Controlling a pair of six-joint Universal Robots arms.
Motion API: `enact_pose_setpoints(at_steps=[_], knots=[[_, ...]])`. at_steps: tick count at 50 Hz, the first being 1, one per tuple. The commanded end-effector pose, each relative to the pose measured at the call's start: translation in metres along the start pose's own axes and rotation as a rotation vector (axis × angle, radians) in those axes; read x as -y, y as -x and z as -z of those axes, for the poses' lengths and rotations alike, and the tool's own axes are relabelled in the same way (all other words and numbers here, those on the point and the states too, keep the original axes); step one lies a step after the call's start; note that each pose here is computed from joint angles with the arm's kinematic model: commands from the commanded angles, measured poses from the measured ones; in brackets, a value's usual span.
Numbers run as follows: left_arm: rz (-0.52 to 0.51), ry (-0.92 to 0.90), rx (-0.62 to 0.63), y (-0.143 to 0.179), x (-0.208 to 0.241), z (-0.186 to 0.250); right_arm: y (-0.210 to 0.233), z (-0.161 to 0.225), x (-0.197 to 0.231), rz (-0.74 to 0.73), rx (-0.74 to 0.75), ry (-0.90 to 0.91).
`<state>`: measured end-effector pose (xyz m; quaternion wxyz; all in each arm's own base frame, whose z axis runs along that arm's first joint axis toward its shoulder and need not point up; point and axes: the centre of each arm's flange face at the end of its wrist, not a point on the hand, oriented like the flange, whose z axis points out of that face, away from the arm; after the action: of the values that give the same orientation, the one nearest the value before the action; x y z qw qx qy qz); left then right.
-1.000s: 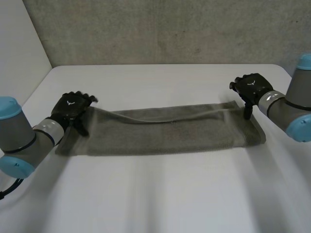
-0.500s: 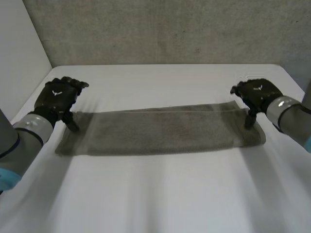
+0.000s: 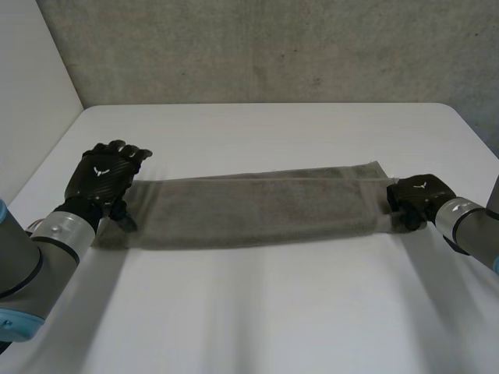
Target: Fold the towel.
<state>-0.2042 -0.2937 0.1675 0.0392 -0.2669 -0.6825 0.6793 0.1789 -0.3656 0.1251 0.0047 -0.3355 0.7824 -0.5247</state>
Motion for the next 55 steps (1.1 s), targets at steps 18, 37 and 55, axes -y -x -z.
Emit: enact_pose_setpoints(at_steps=[18,37,55], knots=[[-0.007,-0.028,0.002,0.000,0.010,0.003,-0.131,0.042,0.007,0.128,-0.270,0.091],[0.118,-0.176,-0.011,0.000,0.057,-0.011,0.167,0.066,0.180,0.301,0.309,-0.486],[0.139,-0.169,-0.097,-0.030,0.053,-0.011,0.217,0.064,0.143,0.265,0.345,-0.365]])
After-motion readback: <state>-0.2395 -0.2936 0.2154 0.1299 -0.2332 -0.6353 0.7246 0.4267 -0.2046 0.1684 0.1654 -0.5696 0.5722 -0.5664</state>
